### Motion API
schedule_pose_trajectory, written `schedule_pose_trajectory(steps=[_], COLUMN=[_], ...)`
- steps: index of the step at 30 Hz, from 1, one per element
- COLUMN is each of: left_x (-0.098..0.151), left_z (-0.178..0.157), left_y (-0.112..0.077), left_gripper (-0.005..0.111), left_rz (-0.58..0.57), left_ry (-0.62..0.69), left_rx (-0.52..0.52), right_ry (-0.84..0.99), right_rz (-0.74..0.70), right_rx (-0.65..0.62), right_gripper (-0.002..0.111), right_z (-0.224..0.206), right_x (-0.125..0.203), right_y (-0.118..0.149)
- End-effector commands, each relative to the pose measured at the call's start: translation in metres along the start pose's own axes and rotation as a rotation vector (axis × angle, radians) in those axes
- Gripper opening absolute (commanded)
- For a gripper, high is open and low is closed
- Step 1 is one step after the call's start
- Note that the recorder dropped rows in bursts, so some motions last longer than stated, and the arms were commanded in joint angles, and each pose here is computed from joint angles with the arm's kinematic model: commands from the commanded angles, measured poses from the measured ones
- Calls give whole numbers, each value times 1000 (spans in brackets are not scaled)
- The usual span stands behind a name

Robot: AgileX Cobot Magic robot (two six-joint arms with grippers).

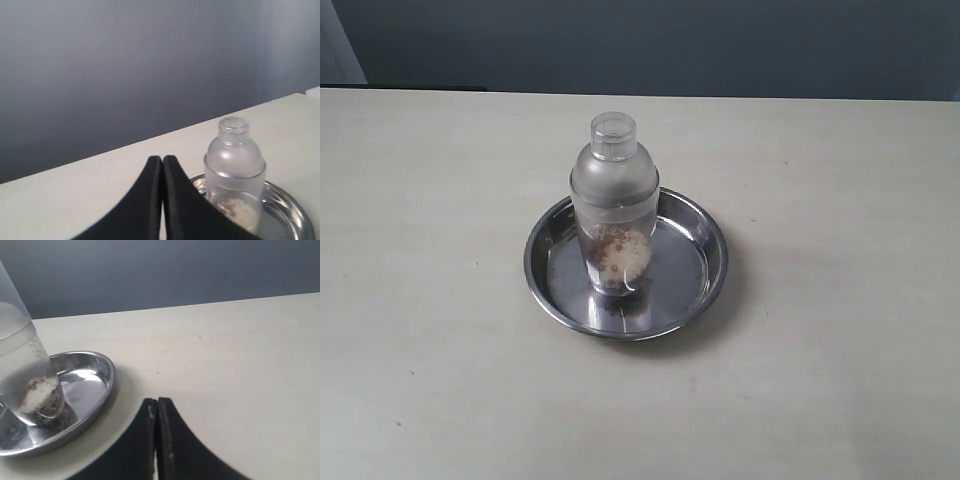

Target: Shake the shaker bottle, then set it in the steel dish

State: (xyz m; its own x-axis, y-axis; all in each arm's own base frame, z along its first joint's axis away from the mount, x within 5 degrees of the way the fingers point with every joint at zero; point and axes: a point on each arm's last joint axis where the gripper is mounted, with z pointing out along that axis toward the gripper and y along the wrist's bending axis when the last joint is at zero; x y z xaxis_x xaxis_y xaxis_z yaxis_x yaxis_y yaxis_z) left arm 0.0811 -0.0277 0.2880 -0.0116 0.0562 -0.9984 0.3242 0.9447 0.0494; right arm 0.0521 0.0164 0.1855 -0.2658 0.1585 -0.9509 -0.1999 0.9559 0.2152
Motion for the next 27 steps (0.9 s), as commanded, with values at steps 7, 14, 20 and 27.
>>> schedule_pose_trajectory(steps=[7, 14, 20, 27], left_x=[11, 10, 15, 36], left_z=[-28, -28, -34, -38], left_y=[7, 7, 7, 6], left_gripper=[0, 0, 0, 0], left_rz=[-23, -30, 5, -40], left_ry=[93, 82, 37, 25], left_rx=[-138, -137, -150, -165], right_ry=[-12, -12, -12, -12], right_rz=[-2, -2, -2, -6], right_rx=[-2, -2, -2, 0], right_gripper=[-1, -1, -1, -1], right_z=[0, 0, 0, 0], right_x=[-1, -1, -1, -1], right_y=[0, 0, 0, 0])
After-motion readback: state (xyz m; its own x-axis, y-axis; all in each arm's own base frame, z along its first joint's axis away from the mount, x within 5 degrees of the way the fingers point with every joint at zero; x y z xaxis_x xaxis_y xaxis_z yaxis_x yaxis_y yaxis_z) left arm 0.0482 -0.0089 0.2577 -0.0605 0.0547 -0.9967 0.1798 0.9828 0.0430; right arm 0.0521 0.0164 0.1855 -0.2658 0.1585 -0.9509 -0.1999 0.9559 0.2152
